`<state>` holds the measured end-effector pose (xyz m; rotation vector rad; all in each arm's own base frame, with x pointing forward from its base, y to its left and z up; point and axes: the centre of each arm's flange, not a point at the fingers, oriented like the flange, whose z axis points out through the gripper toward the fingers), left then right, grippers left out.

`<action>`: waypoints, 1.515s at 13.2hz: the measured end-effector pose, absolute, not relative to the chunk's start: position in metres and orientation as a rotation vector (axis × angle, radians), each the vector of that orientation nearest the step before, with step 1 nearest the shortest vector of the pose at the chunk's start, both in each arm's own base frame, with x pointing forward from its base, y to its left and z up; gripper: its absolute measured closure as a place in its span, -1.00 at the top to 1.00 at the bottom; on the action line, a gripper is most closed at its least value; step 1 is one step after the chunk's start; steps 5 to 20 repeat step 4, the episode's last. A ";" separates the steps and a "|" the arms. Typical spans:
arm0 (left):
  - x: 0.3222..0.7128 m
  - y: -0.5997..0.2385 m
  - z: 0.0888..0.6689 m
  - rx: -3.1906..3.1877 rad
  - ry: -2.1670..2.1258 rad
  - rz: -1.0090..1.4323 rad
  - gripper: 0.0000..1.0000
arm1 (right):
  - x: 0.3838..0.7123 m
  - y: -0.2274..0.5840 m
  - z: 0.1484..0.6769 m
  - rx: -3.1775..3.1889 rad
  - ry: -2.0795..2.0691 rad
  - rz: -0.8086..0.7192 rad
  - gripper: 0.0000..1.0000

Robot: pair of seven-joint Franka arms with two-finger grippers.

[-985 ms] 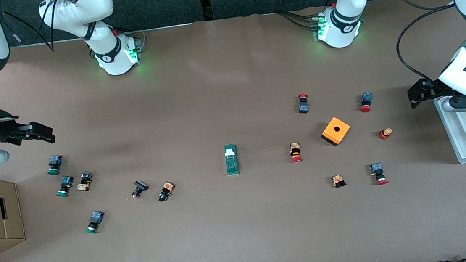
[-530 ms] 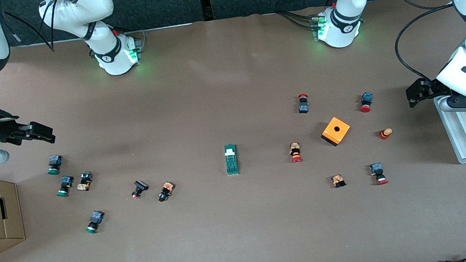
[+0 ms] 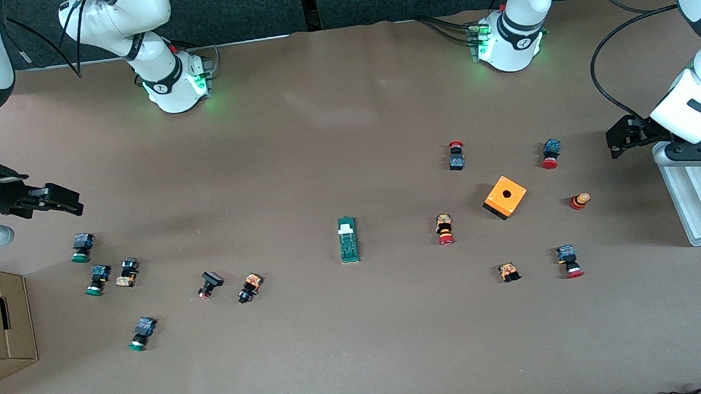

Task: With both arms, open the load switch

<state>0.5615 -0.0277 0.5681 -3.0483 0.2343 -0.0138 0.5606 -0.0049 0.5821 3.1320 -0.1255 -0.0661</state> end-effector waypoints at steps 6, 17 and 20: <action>0.561 -0.027 0.568 -3.048 0.233 -0.011 1.00 | 0.561 -0.005 0.582 3.132 -0.126 -0.066 1.00; 0.561 -0.027 0.568 -3.048 0.233 -0.011 1.00 | 0.561 -0.005 0.582 3.132 -0.126 -0.066 1.00; 0.561 -0.027 0.568 -3.048 0.233 -0.011 1.00 | 0.561 -0.005 0.582 3.132 -0.126 -0.066 1.00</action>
